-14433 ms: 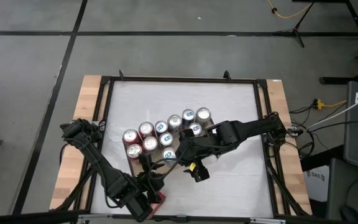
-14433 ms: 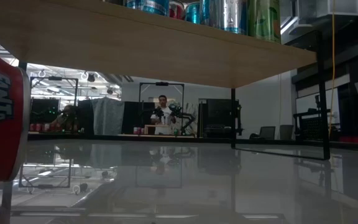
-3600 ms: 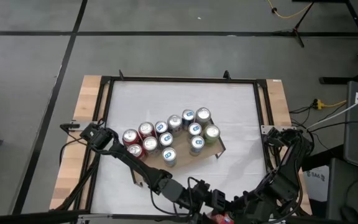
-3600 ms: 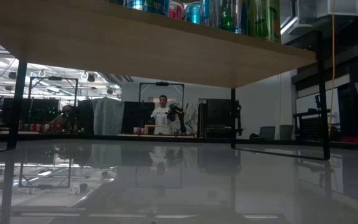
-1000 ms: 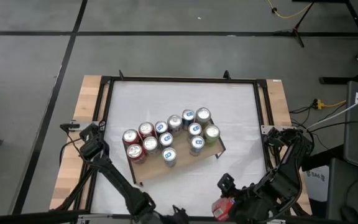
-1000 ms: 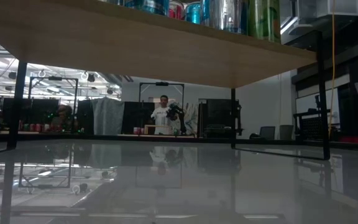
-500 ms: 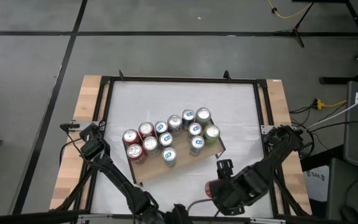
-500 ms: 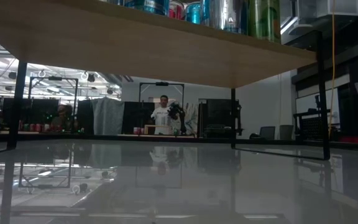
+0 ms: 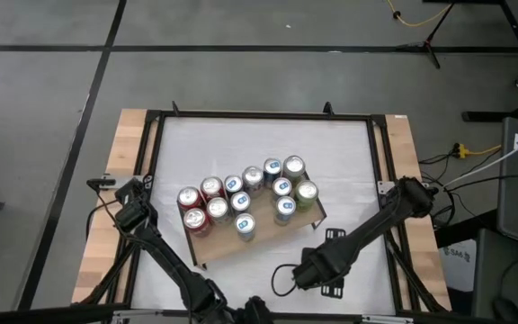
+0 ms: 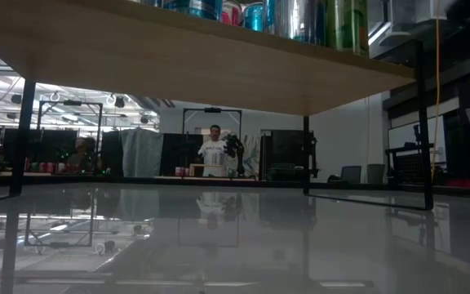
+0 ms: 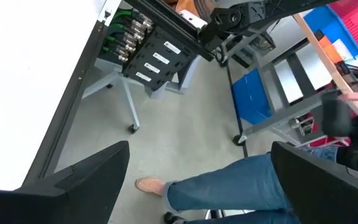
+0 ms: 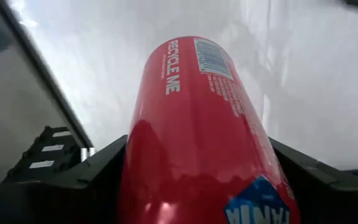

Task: Place canned beverage on shelf
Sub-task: Put the red soda can on the shelf

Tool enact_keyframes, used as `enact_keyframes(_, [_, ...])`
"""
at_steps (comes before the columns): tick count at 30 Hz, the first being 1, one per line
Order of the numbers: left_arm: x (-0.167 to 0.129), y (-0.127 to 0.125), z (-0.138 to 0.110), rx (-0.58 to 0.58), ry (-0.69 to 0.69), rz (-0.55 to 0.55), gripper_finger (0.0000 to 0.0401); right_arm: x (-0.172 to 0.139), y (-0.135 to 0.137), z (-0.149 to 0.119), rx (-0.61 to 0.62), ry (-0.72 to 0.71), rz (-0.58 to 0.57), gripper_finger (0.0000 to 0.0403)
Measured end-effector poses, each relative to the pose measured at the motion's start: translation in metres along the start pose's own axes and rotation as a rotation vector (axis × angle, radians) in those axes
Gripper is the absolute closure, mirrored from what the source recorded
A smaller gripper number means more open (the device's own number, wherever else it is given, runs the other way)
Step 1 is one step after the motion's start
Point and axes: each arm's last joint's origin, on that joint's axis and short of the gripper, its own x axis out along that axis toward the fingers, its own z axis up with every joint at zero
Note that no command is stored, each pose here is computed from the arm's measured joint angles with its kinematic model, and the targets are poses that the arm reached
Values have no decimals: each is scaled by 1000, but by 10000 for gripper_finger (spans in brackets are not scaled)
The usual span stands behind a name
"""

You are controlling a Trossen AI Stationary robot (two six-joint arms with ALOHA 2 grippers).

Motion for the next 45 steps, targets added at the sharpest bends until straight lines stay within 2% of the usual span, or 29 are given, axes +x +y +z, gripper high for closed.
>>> enact_keyframes(6, [0, 1, -1, 5, 8, 10, 14, 32, -6, 5, 21, 63, 20, 111])
enact_keyframes(14, [0, 2, -1, 31, 7, 16, 14, 51, -9, 9, 24, 57, 26, 111])
enact_keyframes(22, [0, 2, 0, 30, 5, 16, 14, 52, -9, 10, 22, 49, 33, 101])
enact_keyframes(35, [1, 2, 1, 30, -1, 20, 14, 54, -8, 12, 12, 37, 41, 9])
enact_keyframes(42, [0, 2, 1, 30, -1, 20, 14, 52, -7, 11, 8, 35, 36, 11])
enact_keyframes(45, [0, 2, 1, 30, -1, 20, 14, 44, -5, 13, 0, -9, 26, 12])
